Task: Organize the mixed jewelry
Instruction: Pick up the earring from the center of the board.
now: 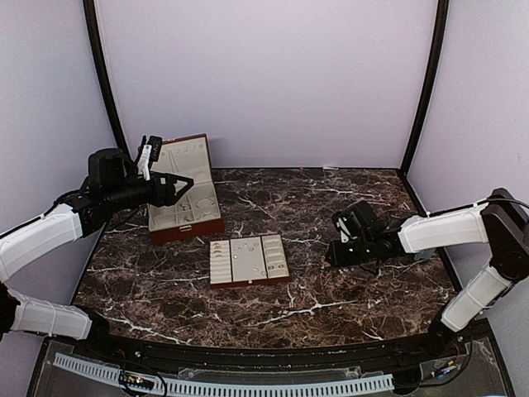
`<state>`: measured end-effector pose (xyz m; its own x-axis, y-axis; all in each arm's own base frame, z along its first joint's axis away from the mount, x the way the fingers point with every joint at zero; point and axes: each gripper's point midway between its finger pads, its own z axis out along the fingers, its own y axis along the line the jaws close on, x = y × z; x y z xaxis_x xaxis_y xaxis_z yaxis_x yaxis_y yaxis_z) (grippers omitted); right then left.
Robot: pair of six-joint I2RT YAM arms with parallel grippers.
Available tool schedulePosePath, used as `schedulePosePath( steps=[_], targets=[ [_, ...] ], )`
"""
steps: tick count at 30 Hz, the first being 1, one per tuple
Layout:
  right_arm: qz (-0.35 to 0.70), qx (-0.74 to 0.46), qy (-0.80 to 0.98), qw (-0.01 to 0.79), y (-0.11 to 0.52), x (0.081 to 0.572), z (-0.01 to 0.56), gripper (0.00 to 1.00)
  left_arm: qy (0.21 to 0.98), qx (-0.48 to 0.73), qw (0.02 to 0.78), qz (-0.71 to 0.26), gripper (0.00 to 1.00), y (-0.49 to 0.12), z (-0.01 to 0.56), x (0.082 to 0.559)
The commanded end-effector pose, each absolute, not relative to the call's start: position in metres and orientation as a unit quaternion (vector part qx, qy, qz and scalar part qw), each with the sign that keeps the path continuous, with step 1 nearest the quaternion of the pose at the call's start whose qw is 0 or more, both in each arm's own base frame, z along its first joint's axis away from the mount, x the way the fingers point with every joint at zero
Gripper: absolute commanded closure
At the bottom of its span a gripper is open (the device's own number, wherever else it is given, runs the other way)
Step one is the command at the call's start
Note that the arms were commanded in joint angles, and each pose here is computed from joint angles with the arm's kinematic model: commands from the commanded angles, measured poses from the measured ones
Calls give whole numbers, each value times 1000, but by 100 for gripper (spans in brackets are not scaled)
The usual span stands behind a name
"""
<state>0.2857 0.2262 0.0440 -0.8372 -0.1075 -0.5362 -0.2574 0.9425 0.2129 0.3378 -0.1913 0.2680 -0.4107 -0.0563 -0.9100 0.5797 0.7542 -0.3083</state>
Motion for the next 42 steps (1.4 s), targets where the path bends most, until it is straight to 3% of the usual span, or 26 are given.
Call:
schedulePosePath(
  steps=[1,42],
  targets=[
    [194,-141,937,256,257,286,45,66,782,164,514,-312,24,-191,264,338],
    [85,-229,944,220,261,273,24,75,781,165,504,-330,24,-196,262,337]
  ],
)
